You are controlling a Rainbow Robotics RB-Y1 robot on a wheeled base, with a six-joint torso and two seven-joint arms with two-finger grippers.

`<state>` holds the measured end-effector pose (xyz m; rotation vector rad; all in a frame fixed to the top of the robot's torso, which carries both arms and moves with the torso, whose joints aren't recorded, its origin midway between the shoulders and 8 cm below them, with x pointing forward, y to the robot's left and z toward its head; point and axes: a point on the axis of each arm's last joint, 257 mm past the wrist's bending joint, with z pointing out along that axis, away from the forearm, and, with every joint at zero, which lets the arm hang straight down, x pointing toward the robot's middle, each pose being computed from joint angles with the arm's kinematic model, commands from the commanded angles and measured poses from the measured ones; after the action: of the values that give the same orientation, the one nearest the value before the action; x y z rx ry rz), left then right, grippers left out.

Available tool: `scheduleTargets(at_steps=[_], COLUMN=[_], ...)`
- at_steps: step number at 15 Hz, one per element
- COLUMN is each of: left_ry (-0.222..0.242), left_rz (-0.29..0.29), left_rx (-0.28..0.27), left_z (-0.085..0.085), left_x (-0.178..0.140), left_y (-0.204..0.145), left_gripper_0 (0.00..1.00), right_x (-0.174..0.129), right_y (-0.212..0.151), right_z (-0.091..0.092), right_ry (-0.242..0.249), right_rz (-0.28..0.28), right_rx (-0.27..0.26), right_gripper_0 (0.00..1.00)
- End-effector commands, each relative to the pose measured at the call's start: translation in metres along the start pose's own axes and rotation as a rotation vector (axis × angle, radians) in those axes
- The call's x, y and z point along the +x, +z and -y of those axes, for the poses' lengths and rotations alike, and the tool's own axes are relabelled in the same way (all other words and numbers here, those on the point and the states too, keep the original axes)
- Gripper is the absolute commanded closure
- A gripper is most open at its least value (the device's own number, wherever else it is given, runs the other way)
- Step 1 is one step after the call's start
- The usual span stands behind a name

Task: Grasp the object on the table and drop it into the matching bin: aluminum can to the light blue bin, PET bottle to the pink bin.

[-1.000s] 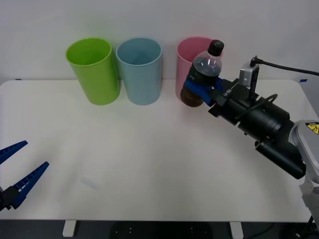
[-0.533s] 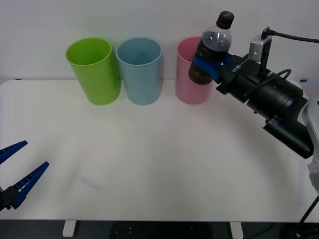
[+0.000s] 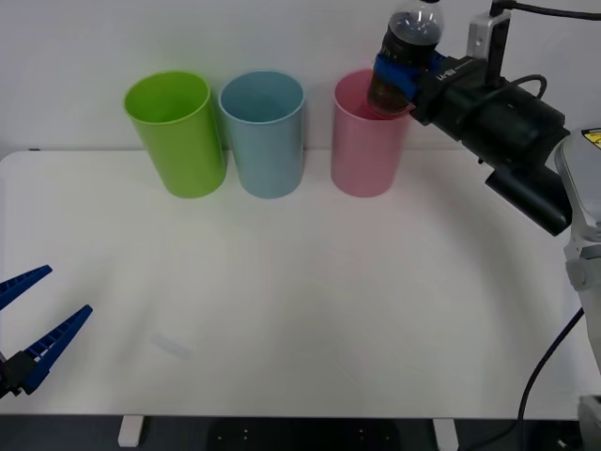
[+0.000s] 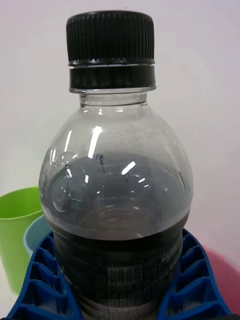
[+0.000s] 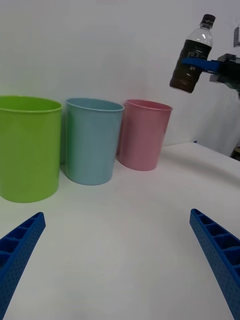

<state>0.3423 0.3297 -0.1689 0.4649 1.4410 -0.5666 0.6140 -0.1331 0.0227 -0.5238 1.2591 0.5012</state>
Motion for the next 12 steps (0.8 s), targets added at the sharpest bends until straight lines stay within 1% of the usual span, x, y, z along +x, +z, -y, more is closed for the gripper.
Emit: scheduleTargets(at_steps=[1,4,7,9,12], left_ry=[0.000,0.000,0.000,0.000,0.000], left_rz=[0.000,0.000,0.000,0.000,0.000], left_rx=[0.000,0.000,0.000,0.000,0.000], left_z=[0.000,0.000,0.000,0.000,0.000], left_x=[0.000,0.000,0.000,0.000,0.000], left_y=[0.000,0.000,0.000,0.000,0.000], left_gripper_0=[0.00,0.00,0.00,0.00,0.00], right_x=[-0.002,0.002,0.011,0.017,0.023], right_y=[0.018,0.038,0.055,0.065,0.077], right_z=[0.022,0.045,0.068,0.076,0.081], right_ry=[0.002,0.017,0.039,0.051,0.060], right_rz=[-0.008,-0.029,-0.055,-0.069,-0.088], right_rx=[0.043,0.091,0.152,0.187,0.218], right_gripper_0=[1.00,1.00,1.00,1.00,1.00])
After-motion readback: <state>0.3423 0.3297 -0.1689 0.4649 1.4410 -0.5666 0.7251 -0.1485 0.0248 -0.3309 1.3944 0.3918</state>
